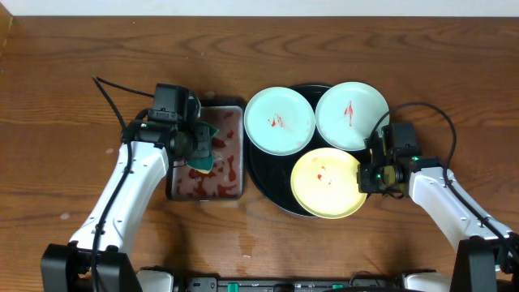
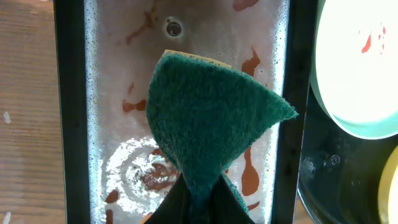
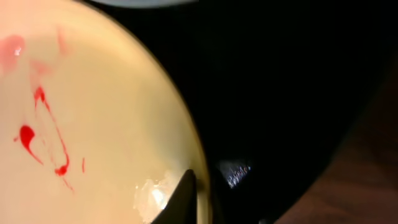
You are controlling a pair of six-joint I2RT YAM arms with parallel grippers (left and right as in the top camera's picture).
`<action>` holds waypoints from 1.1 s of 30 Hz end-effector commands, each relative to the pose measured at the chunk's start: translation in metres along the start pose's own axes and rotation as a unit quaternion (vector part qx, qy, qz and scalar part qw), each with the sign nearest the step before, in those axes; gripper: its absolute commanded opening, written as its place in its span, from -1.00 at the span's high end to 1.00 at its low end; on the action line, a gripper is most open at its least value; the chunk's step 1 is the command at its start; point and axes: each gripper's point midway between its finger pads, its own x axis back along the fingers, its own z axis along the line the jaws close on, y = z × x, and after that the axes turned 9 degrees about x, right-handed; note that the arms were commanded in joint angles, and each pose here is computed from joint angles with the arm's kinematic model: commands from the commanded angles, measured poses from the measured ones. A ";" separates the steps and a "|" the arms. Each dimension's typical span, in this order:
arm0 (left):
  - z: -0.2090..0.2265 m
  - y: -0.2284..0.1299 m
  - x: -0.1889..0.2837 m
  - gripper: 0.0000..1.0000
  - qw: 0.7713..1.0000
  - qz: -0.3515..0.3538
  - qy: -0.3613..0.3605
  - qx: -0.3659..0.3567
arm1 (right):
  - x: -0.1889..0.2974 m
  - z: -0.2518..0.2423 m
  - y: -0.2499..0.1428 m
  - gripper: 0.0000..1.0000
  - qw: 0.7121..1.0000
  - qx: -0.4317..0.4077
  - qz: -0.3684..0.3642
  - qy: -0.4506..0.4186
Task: Clean dirty plates on tray and stack at the side
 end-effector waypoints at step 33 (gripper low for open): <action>-0.254 -0.092 -0.034 0.86 0.971 0.102 -0.211 0.045 | -0.003 0.008 -0.004 0.97 1.000 -0.004 0.008 0.017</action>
